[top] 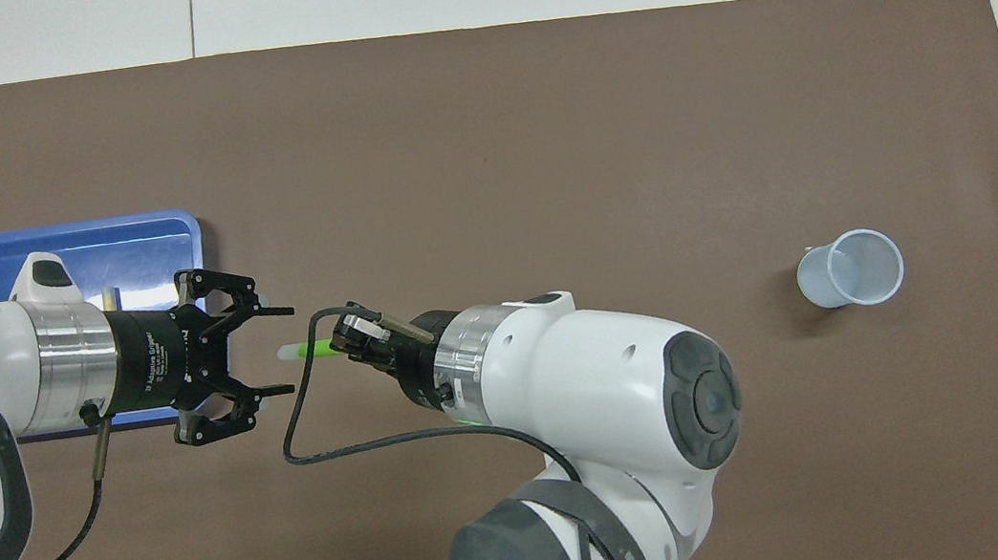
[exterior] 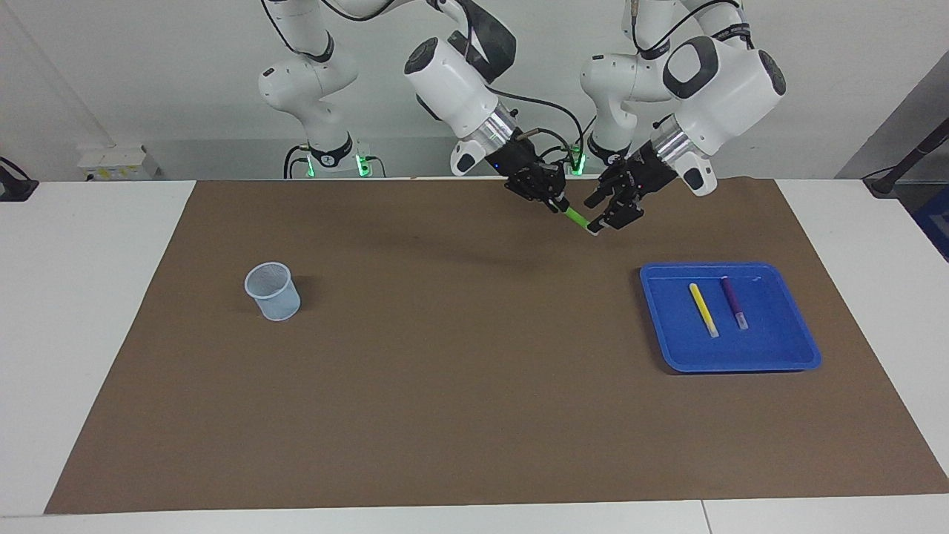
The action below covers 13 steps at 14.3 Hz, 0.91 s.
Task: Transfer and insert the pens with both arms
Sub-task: 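Carry the green pen into the white cup with the right gripper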
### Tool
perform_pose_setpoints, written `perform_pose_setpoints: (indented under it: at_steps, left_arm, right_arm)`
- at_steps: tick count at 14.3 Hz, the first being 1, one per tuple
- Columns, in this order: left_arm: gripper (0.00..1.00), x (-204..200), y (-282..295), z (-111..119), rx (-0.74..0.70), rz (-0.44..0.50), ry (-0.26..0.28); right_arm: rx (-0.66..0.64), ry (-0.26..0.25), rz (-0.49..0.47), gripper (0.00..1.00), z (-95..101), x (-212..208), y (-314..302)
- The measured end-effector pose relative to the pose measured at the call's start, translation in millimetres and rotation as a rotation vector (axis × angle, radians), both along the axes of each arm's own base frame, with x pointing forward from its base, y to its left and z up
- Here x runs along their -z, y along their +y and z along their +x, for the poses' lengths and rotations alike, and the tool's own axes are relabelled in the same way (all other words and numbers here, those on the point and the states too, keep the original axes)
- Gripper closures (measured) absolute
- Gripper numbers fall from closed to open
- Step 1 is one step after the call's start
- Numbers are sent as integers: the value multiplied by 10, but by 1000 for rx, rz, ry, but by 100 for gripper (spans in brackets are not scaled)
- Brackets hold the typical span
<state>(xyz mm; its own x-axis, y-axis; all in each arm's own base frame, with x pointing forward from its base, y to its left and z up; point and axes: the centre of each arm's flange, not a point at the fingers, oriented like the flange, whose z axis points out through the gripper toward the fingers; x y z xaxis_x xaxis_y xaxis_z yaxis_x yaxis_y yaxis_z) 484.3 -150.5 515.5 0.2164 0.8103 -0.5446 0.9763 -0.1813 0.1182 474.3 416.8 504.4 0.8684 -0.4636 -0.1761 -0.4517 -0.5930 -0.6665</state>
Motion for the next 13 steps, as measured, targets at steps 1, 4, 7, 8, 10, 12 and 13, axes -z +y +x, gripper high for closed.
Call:
perform_pose_setpoints:
  at_steps: [1, 4, 7, 8, 10, 12, 13]
  left_arm:
    - [10, 0, 2, 1, 15, 0, -10]
    - [0, 3, 34, 7, 115, -1, -78]
    - [0, 43, 180, 7, 278, 21, -156]
    - [0, 68, 281, 1, 357, 46, -182]
    - [0, 108, 564, -5, 518, 83, -238]
    - [0, 117, 902, -20, 665, 104, -297]
    - [0, 112, 1027, -30, 729, 114, -323]
  right_arm:
    - [-43, -4, -23, 82, 51, 37, -80]
    - [-209, -24, -111, 82, 171, 101, -336]
    - [-396, -49, -262, 82, 289, 120, -731]
    - [-457, -53, -290, 82, 327, 122, -888]
    - [-597, -70, -368, 82, 417, 149, -1272]
    - [-750, -80, -477, 82, 495, 186, -1689]
    - [-829, -81, -529, 82, 515, 195, -1862]
